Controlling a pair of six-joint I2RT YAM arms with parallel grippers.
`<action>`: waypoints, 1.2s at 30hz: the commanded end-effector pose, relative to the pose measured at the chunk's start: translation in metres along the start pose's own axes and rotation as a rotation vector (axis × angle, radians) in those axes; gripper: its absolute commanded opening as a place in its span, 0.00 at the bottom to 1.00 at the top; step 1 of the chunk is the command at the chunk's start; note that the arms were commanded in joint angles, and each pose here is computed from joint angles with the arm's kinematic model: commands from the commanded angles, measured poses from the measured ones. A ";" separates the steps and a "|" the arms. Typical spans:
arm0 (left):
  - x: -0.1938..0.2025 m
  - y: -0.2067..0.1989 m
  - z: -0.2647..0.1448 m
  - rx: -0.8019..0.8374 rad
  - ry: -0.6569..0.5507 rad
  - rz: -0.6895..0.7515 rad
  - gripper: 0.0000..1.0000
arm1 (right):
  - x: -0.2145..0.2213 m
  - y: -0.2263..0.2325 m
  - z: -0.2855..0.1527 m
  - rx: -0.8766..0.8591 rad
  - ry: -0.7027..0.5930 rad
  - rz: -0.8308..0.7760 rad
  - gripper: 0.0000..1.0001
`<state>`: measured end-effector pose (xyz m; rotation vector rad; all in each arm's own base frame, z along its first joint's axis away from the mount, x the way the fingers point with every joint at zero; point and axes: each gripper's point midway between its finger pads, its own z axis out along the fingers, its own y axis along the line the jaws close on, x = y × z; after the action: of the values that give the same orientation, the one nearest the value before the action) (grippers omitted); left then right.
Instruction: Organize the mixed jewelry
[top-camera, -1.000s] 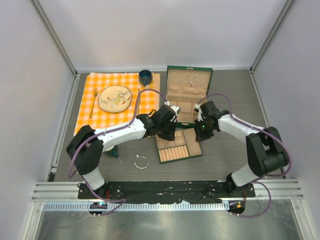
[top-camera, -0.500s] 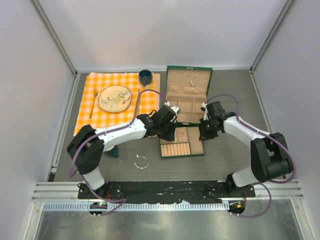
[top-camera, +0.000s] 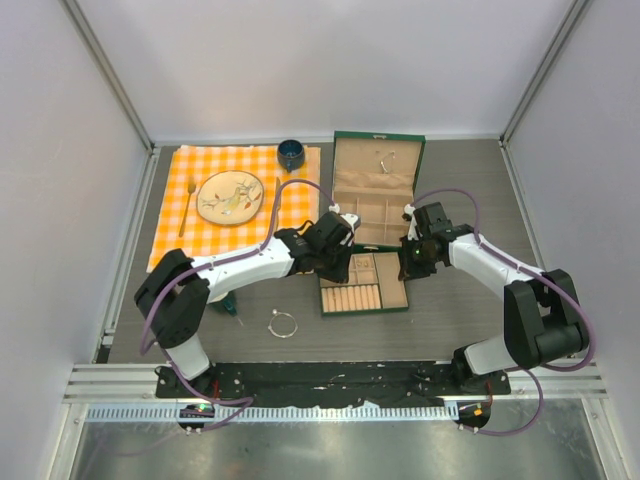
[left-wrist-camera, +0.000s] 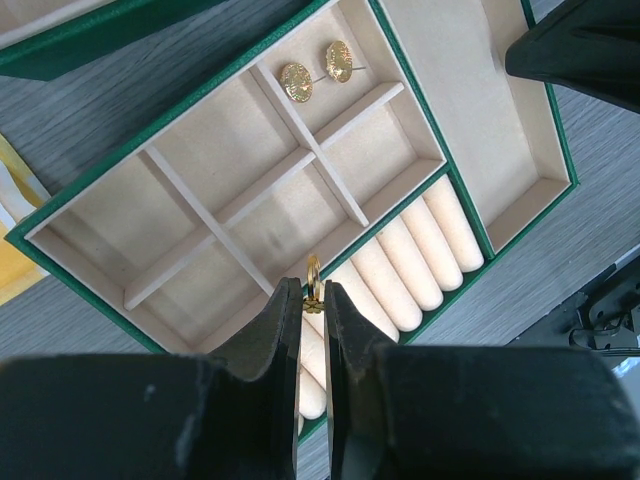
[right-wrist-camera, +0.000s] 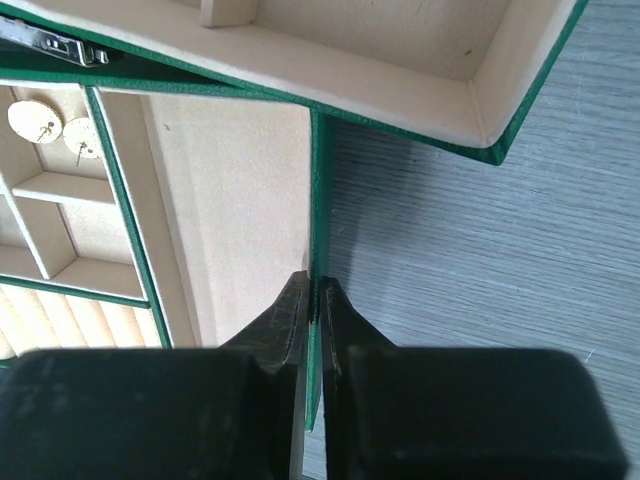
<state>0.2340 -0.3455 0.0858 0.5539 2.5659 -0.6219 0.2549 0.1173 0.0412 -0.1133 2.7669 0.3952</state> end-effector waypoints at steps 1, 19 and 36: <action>-0.005 -0.001 0.001 0.010 -0.015 -0.001 0.00 | -0.022 0.007 -0.008 -0.030 -0.095 0.003 0.08; -0.003 -0.002 0.005 0.015 -0.005 -0.004 0.00 | -0.022 0.004 -0.002 -0.007 -0.075 0.011 0.16; 0.003 0.004 0.006 0.003 0.006 -0.020 0.00 | -0.036 0.008 -0.032 -0.022 -0.190 -0.023 0.31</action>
<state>0.2339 -0.3436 0.0781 0.5523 2.5853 -0.6146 0.2639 0.1160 0.0549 -0.0915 2.6995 0.4007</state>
